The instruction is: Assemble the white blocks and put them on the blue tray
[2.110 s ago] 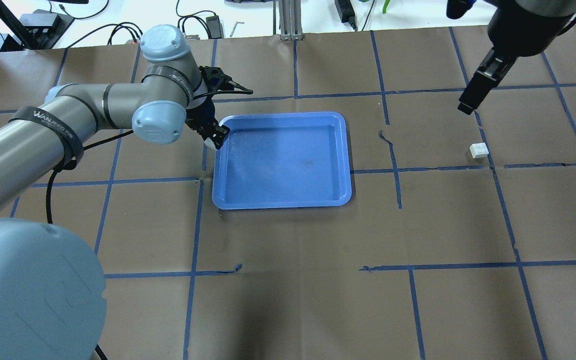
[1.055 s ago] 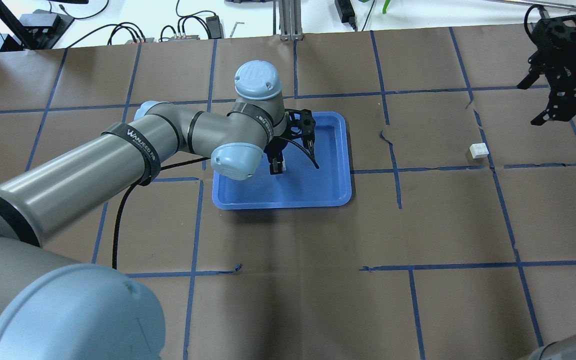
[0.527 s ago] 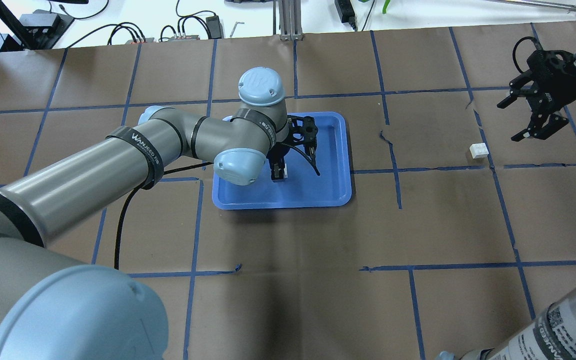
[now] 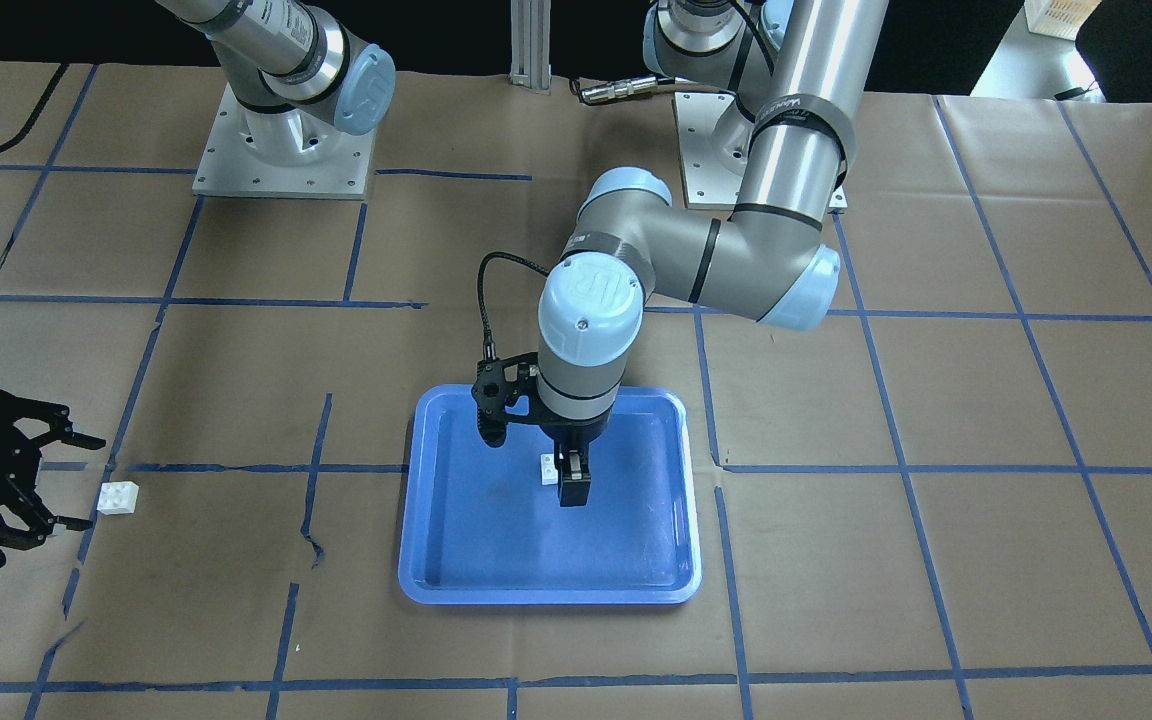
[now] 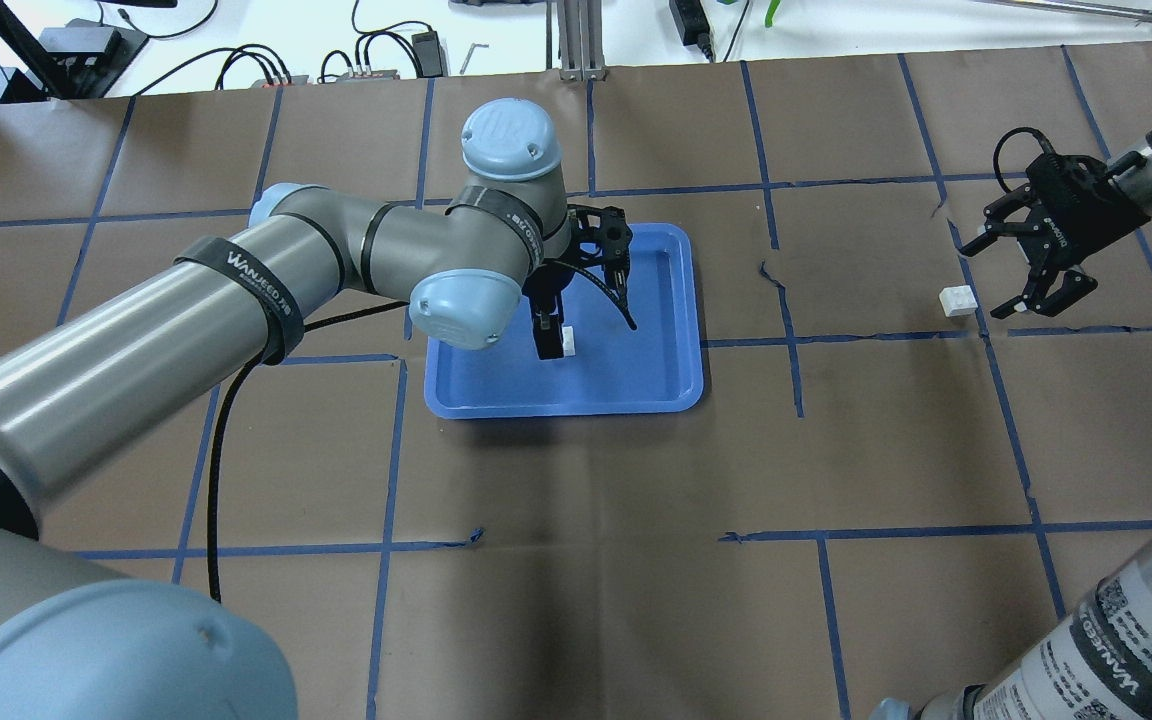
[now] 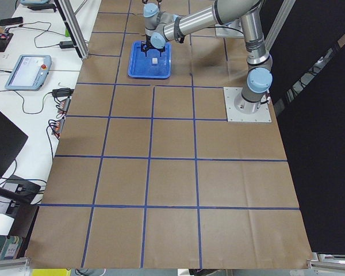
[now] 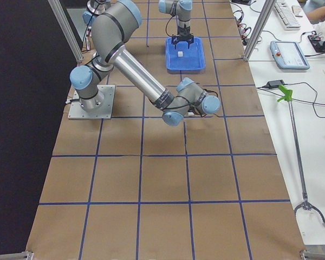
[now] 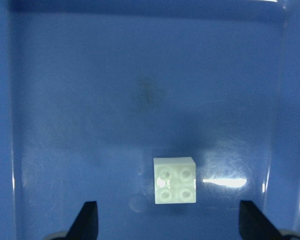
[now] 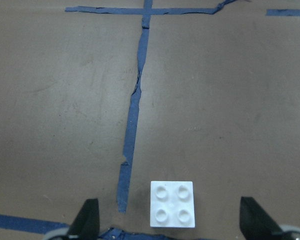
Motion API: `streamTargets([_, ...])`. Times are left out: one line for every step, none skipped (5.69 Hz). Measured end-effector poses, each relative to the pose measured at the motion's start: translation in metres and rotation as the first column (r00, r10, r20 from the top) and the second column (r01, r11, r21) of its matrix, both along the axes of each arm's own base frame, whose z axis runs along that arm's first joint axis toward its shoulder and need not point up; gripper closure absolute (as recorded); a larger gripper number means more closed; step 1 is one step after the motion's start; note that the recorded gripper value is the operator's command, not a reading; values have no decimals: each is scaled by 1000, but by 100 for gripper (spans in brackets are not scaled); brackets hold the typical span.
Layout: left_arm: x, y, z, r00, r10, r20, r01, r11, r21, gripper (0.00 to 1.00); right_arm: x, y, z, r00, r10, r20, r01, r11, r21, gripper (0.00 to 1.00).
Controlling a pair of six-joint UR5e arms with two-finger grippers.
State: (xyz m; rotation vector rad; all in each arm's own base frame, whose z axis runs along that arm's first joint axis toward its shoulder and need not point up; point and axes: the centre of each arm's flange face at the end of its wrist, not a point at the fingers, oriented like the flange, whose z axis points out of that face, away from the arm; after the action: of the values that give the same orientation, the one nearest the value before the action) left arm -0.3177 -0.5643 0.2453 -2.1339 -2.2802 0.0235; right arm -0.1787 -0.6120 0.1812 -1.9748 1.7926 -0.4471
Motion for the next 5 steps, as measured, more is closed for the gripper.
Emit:
streamTargets([18,2,49,999,45,6,-46,999,21,1,2,4,-11,1000,4,-5,-5,1000,-13,0])
streamTargets([38,11,100,994,109,11,-110,993,35,1,4,7,-16,1000,6,-6,-6,1000,-17,9])
streamTargets([59,25,144,978,209,13,-210,977,38,1,4,9,-20,1000,6,-4,-6,1000,-14,32])
streamTargets([79,41,175,933,358,15,-359,933,26,1,4,9,-22,1000,4,-4,-4,1000,-11,56])
streamTargets([97,56,197,875,485,19,-485,874,14,1,3,7,-21,1000,3,-9,-3,1000,-17,74])
